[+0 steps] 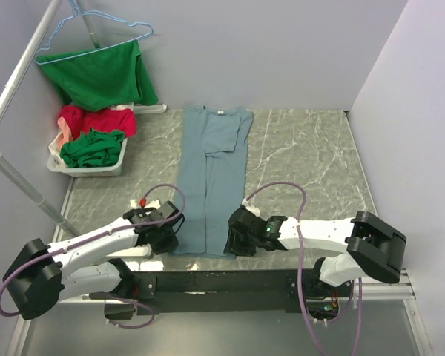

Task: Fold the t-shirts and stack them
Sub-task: Fold the tshirt

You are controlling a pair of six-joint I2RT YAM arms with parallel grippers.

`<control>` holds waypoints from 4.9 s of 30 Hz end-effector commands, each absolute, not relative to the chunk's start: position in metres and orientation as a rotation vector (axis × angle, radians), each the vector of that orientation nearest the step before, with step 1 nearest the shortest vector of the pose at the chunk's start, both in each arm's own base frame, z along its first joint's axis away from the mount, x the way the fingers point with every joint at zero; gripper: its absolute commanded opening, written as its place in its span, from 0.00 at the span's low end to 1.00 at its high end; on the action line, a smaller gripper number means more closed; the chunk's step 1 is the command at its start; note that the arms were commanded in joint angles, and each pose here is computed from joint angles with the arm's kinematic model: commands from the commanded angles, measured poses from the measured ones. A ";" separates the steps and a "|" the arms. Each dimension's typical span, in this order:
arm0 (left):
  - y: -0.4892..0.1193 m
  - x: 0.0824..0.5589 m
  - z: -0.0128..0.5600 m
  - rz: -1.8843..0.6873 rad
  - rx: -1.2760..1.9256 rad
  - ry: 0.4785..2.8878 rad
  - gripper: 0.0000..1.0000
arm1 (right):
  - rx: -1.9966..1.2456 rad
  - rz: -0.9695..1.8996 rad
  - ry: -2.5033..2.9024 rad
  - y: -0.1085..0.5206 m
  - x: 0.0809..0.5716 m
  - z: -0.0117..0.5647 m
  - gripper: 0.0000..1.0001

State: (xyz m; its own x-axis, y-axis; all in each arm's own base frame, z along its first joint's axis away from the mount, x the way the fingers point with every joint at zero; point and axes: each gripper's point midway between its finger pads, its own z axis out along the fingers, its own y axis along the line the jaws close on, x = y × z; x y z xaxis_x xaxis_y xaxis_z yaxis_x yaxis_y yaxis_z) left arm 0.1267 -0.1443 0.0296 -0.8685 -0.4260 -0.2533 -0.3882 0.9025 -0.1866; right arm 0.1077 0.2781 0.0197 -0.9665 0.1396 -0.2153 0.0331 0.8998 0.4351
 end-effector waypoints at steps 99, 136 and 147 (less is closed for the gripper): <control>-0.179 0.473 0.098 0.039 -0.537 2.282 0.37 | 0.291 0.173 2.342 0.197 0.435 0.092 0.55; -0.178 0.335 0.068 -0.434 -0.356 2.417 0.53 | 0.187 0.586 2.460 0.180 0.312 0.059 0.67; -0.176 0.292 0.043 -0.501 -0.368 2.508 0.50 | 0.184 0.642 2.494 0.186 0.292 0.038 0.64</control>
State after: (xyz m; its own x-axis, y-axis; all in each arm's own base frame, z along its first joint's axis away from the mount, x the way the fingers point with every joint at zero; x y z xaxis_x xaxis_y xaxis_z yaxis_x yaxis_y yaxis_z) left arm 0.2996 -0.1679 0.0391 -0.8083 -0.3480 -0.4749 -0.1723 0.9111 -0.3744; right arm 0.2872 0.1741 0.0260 -0.8601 0.2507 -0.4443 0.0389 0.9006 0.4329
